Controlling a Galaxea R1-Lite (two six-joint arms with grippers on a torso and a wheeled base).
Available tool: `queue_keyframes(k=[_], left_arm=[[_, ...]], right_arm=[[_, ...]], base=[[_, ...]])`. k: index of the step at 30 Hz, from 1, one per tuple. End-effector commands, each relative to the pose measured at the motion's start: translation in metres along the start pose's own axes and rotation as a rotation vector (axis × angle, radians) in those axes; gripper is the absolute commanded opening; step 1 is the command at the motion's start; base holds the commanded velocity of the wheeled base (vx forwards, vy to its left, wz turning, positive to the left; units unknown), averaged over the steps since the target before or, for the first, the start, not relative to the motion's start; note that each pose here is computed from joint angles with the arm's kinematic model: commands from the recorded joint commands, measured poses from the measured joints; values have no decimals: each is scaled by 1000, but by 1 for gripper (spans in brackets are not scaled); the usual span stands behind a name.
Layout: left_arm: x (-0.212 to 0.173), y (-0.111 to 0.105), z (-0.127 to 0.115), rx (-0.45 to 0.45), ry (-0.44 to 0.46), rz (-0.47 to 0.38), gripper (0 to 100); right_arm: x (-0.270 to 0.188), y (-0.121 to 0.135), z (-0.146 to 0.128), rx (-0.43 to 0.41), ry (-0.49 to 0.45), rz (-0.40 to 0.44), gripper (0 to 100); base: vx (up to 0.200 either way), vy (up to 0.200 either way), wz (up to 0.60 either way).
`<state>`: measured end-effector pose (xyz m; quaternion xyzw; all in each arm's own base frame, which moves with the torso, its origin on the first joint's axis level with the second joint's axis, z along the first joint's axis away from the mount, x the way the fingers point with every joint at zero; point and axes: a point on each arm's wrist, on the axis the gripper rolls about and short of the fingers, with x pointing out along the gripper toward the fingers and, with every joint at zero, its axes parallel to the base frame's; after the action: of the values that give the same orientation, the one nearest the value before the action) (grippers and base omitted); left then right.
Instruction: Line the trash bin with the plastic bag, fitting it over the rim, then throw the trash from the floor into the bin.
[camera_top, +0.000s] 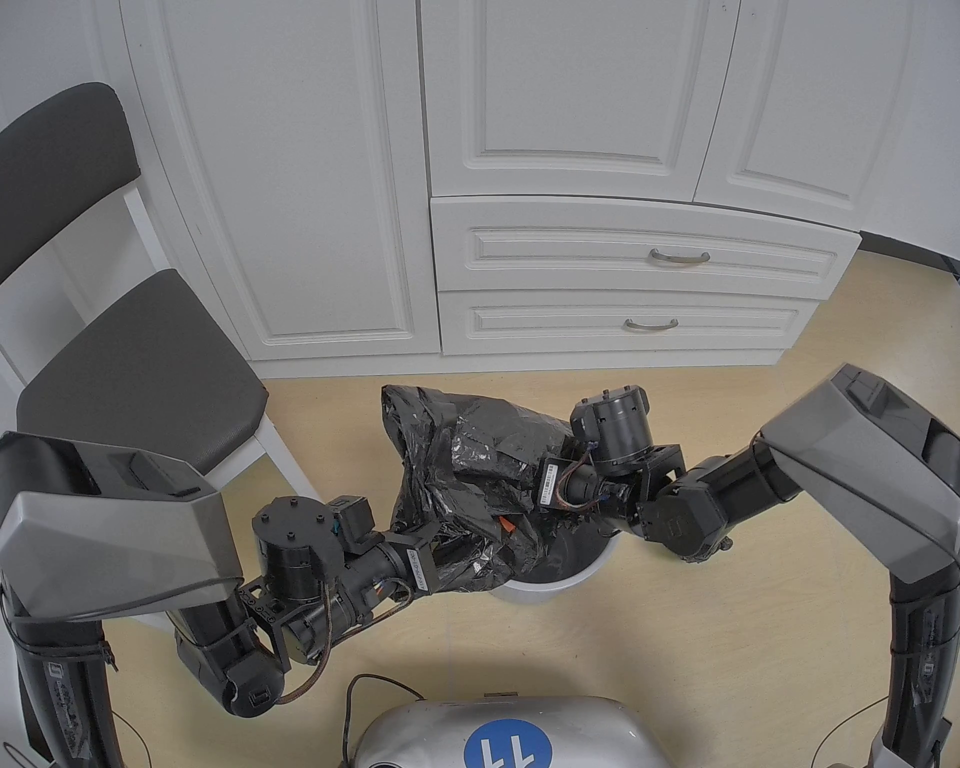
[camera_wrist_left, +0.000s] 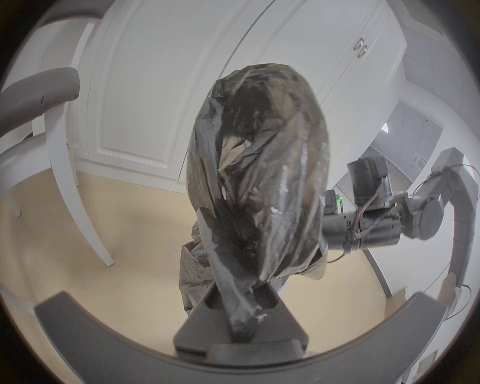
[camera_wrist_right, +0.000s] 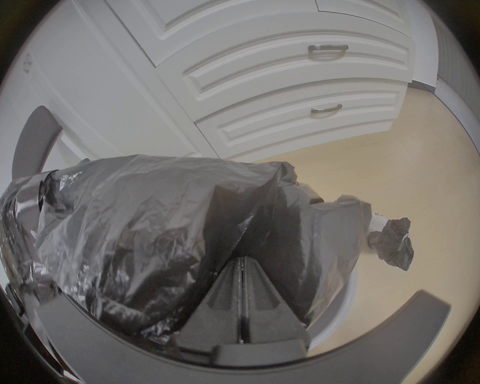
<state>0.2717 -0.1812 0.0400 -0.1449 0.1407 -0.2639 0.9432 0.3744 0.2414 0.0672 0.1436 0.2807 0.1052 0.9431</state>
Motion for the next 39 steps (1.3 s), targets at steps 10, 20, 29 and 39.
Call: queue_keyframes(k=[10, 20, 29, 39], left_arm=[[-3, 6, -17, 2, 69, 27, 0], [-3, 4, -11, 2, 47, 19, 0], [-1, 0, -1, 1, 4, 2, 0], [4, -6, 10, 57, -41, -25, 0]], right_arm=[[-83, 16, 76, 90, -179, 63, 0], [-4, -2, 35, 70, -66, -31, 0], [32, -4, -11, 29, 46, -55, 0], [60, 3, -21, 203, 128, -4, 0]], base=[[0, 0, 0], [0, 0, 0], [0, 0, 0], [0, 0, 0]])
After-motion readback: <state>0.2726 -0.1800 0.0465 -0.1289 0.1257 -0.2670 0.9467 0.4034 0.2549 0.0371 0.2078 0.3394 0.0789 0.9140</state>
